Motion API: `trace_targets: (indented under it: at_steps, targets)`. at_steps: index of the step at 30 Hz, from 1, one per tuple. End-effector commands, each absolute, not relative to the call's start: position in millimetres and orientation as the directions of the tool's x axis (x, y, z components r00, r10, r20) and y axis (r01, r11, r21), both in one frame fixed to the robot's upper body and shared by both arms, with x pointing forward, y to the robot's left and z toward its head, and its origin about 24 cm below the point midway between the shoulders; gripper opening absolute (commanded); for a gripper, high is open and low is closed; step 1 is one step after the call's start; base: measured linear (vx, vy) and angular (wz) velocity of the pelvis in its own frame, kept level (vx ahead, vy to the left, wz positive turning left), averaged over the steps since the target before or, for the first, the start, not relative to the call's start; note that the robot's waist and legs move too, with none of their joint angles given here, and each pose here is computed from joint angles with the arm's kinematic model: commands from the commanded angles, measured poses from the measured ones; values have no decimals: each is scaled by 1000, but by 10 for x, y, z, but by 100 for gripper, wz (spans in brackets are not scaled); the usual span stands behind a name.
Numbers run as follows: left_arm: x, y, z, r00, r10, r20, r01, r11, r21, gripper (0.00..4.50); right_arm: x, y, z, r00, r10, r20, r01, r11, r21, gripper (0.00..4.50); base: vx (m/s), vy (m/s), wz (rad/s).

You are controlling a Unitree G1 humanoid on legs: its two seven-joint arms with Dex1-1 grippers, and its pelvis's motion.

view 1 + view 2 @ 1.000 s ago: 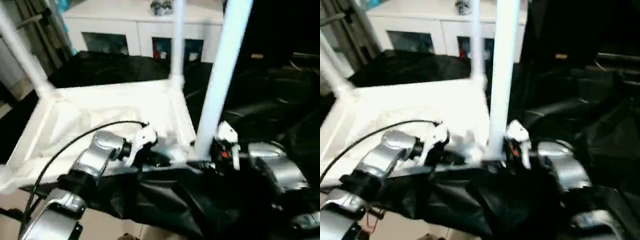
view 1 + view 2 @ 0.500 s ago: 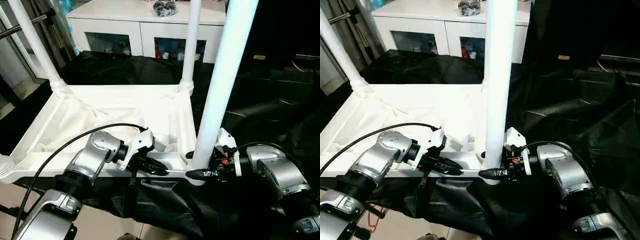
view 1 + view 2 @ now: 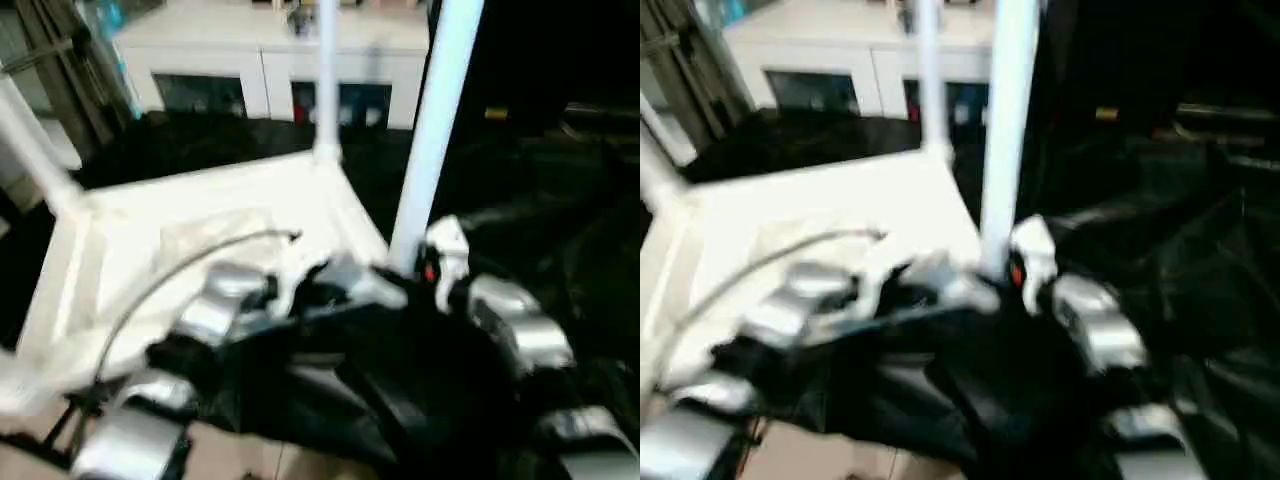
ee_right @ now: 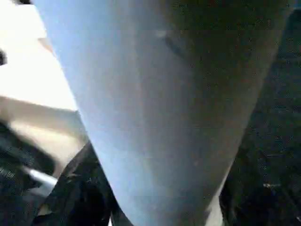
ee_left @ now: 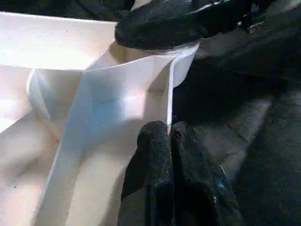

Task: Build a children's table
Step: Rotate leg to tighten

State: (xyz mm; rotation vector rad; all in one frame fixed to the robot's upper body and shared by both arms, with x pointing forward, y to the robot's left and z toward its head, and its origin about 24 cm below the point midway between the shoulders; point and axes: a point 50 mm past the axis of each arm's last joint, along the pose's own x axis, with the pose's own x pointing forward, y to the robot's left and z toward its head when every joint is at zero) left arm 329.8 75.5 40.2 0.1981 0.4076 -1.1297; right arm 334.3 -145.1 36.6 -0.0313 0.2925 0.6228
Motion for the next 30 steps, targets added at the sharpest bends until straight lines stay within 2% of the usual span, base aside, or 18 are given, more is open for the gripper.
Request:
trace_targets:
  at_steps: [1,4,6,9,10,14,16,18,23,27,30]
  targets:
    - [3450,570,628,492,-808,-323,858,512,27,0,3216,-1079,50,708,582,-401,-597,796,101,248,0,0,0]
    - [3416,493,614,471,-824,-316,872,488,26,0,3223,-995,40,715,576,-396,-595,799,87,248,0,0,0]
    - [3371,470,603,426,-849,-313,896,443,21,0,3225,-985,64,712,597,-369,-598,792,126,317,0,0,0]
    - [3342,481,596,396,-862,-316,913,407,35,0,3231,-1010,96,707,615,-350,-604,782,154,327,0,0,0]
    - [3321,500,583,375,-870,-320,923,384,37,0,3238,-1057,118,709,613,-348,-621,777,103,358,0,0,0]
    - [3302,545,549,363,-869,-337,928,369,49,0,3226,-1220,211,690,654,-311,-675,736,51,365,0,0,0]
    - [3295,564,533,365,-865,-344,928,370,54,0,3211,-1373,287,691,665,-285,-691,723,11,365,0,0,0]
    - [3292,567,529,362,-866,-345,929,367,53,0,3204,-1439,315,691,667,-279,-693,721,8,365,0,0,0]
    - [3272,573,512,346,-871,-349,935,349,56,0,3046,-1844,473,655,708,-264,-738,675,-22,365,0,0,0]
    - [3258,575,511,333,-877,-347,941,333,62,0,2896,-2050,539,615,737,-281,-772,636,-20,365,0,0,0]
    - [3243,574,514,323,-884,-338,945,321,62,0,2793,-2119,597,579,764,-285,-798,603,-5,365,0,0,0]
